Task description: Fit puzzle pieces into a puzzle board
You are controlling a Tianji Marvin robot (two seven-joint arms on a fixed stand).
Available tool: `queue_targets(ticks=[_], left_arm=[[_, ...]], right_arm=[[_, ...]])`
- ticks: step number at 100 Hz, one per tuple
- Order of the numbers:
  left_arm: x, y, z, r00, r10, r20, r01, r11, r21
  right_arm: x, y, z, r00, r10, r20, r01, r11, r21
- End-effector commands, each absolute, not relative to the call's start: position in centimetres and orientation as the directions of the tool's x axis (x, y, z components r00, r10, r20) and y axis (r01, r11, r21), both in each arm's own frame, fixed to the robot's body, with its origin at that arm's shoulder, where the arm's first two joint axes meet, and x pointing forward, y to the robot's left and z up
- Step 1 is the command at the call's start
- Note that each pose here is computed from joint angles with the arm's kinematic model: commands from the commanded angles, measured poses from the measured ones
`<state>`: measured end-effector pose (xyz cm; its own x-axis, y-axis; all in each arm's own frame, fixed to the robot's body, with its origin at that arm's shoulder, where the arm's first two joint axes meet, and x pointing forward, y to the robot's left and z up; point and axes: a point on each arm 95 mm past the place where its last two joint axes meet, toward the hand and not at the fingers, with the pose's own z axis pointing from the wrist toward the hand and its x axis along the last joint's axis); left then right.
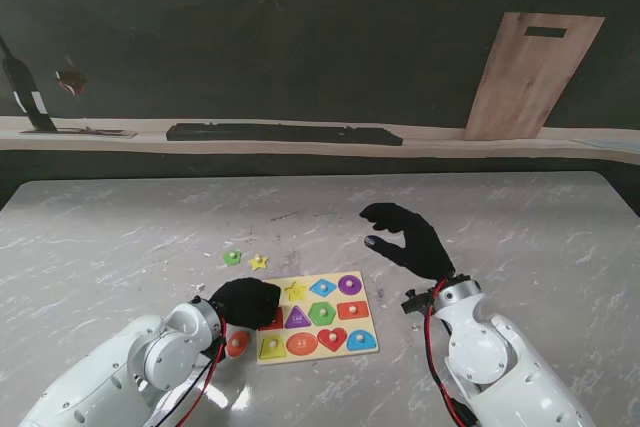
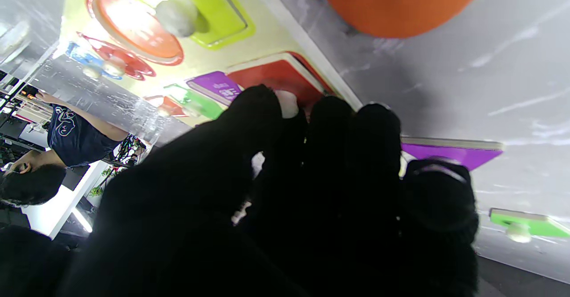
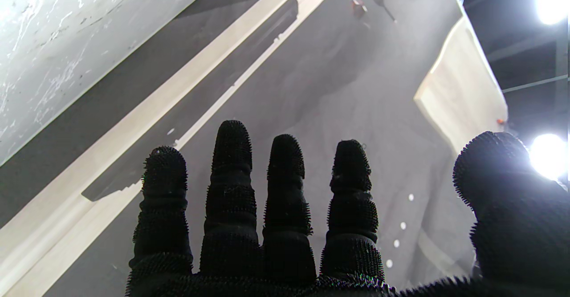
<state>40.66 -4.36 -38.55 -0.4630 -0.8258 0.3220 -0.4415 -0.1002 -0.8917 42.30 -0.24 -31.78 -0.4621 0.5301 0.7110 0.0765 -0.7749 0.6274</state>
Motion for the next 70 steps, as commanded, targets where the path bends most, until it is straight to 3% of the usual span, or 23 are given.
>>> queue_targets(ticks=[1, 70], left_arm=[[40.50, -4.48, -39.00, -0.456, -0.826, 0.331, -0.460, -0.100, -0.882], [40.75, -4.18, -39.68, -0.519, -0.817, 0.252, -0.427, -0.007, -0.904]], right_arm=[[42.10, 0.06, -31.88, -0.462, 0.526, 0.714, 0.077, -0.778, 0.623], [41.93, -0.14, -31.79, -0.464, 0.524, 0.714, 0.072, -0.782, 0.620]])
